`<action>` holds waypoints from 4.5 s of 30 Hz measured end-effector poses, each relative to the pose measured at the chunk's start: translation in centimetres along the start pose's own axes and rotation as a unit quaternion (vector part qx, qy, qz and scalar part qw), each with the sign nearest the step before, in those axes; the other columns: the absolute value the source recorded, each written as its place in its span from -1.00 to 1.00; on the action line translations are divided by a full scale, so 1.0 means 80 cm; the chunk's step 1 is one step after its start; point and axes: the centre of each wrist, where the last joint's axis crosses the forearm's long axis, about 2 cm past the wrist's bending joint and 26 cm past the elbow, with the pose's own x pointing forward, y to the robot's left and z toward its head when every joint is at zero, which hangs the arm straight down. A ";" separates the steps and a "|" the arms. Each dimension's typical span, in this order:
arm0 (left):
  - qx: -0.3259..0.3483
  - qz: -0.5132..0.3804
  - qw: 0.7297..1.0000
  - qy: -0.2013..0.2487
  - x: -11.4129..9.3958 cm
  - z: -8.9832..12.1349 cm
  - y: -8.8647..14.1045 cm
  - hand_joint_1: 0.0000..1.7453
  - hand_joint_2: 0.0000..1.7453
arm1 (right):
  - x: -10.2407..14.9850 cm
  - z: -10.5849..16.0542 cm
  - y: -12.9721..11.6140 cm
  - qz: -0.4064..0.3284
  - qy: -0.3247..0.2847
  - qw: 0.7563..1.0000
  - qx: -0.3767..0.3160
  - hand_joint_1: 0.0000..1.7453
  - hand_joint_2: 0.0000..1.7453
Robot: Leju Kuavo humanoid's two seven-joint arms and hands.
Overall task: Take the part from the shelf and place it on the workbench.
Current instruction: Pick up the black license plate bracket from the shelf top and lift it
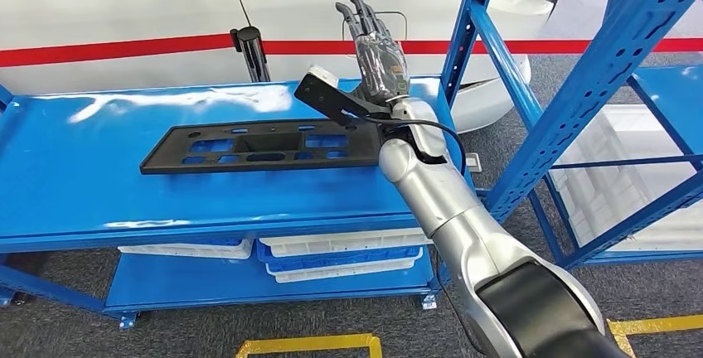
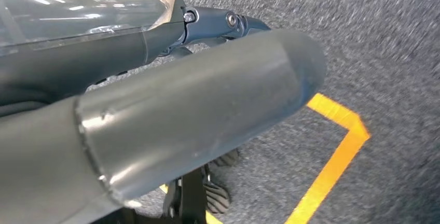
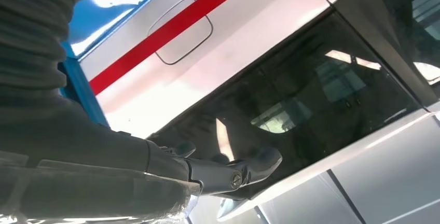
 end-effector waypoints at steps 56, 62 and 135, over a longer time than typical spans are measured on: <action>0.033 -0.331 0.901 0.278 -0.026 0.011 0.007 -1.00 -1.00 | 0.060 0.148 0.040 -0.040 -0.117 0.990 0.071 -1.00 1.00; 0.034 -0.336 0.904 0.262 -0.027 0.012 0.005 -1.00 -1.00 | 0.096 0.179 0.054 -0.029 -0.178 0.976 0.125 -1.00 1.00; 0.033 -0.234 0.969 -0.068 -0.023 0.010 0.012 -1.00 -1.00 | -0.002 0.189 0.070 0.086 0.026 0.989 0.116 1.00 1.00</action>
